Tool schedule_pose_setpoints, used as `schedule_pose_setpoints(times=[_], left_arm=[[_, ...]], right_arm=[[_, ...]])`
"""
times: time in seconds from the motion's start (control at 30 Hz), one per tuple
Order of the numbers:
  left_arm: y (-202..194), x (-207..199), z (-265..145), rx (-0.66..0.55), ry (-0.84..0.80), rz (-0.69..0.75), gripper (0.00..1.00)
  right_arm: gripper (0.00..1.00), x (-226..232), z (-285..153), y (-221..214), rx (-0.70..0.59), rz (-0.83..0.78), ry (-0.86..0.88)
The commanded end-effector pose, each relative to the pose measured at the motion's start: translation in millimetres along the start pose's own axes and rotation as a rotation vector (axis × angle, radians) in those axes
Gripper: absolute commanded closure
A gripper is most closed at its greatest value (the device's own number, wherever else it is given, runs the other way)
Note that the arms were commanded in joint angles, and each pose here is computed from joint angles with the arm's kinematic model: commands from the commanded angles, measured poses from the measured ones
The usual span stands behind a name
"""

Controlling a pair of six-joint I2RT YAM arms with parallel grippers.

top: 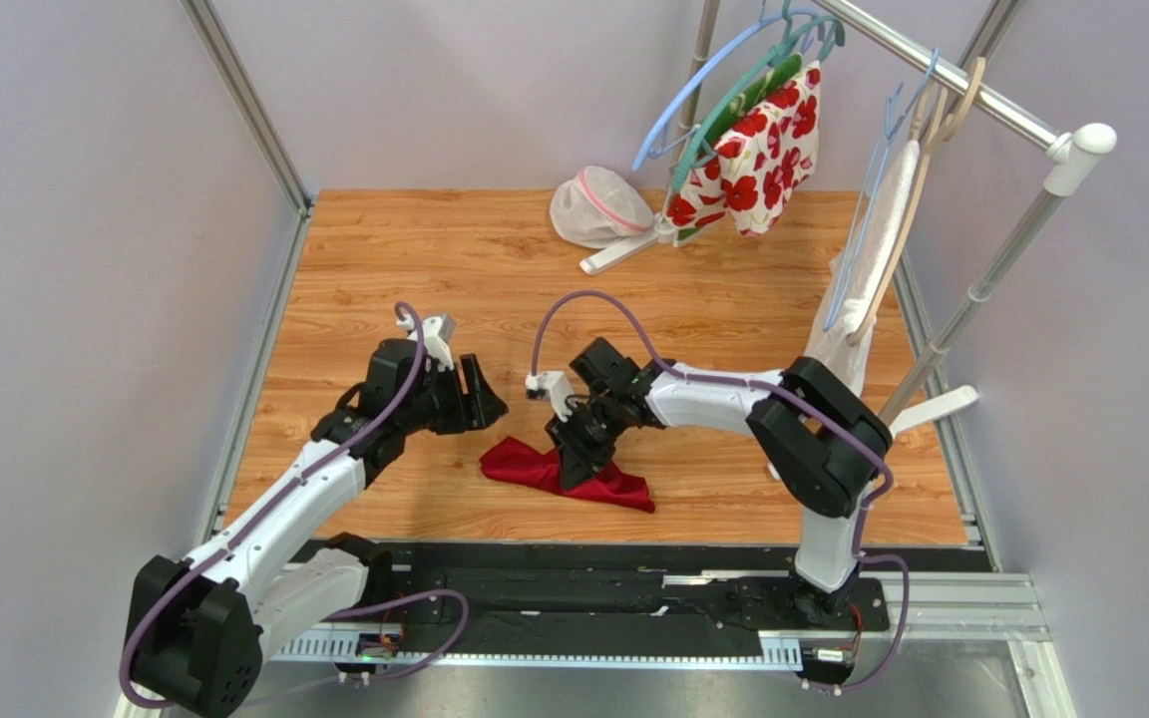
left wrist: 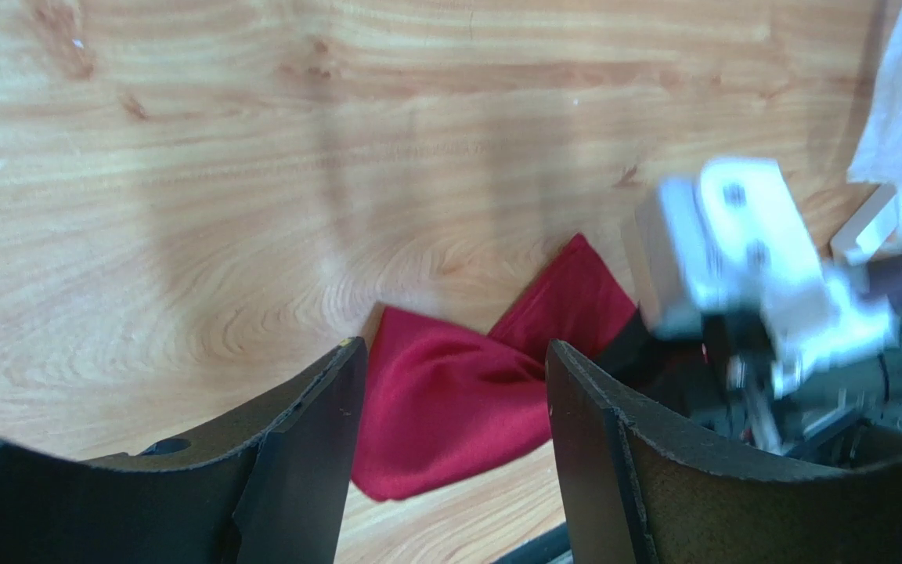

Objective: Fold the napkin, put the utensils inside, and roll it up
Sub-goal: Roll the napkin with the utensil

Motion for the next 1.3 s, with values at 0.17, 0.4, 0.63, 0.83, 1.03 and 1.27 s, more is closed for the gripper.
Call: schedule_pose_setpoints(times=[0.17, 0.4, 0.63, 0.83, 1.03, 1.27], left_arm=[[-18, -18, 2, 0.079, -0.135, 0.045, 0.35], [-42, -47, 8, 0.15, -0.285, 0.08, 0.35], [-68, -52, 17, 0.226, -0.302, 0.041, 0.35], [-61, -23, 27, 0.114, -0.089, -0.026, 0.36], [-41, -19, 42, 0.013, -0.027, -0.083, 0.4], [-33, -17, 50, -0.023, -0.011, -0.075, 0.49]], right_arm=[[0.98, -25, 1, -2, 0.024, 0.372, 0.309], [0.99, -56, 6, 3, -0.002, 0.523, 0.423], [0.99, -80, 6, 1, -0.027, 0.64, 0.47], [0.99, -87, 5, -3, -0.037, 0.664, 0.467], [0.99, -90, 10, -8, -0.027, 0.679, 0.467], [0.99, -92, 12, -10, -0.025, 0.683, 0.455]])
Point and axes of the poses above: each gripper's point midway between its finger pads, its own z axis out along the fingers, its own x axis along the line the jaws close on, y = z × x, the point moved 3 cm from there along -z, back along the fingers, and after that the axes turned 5 degrees about z, right-handed, at the moved point
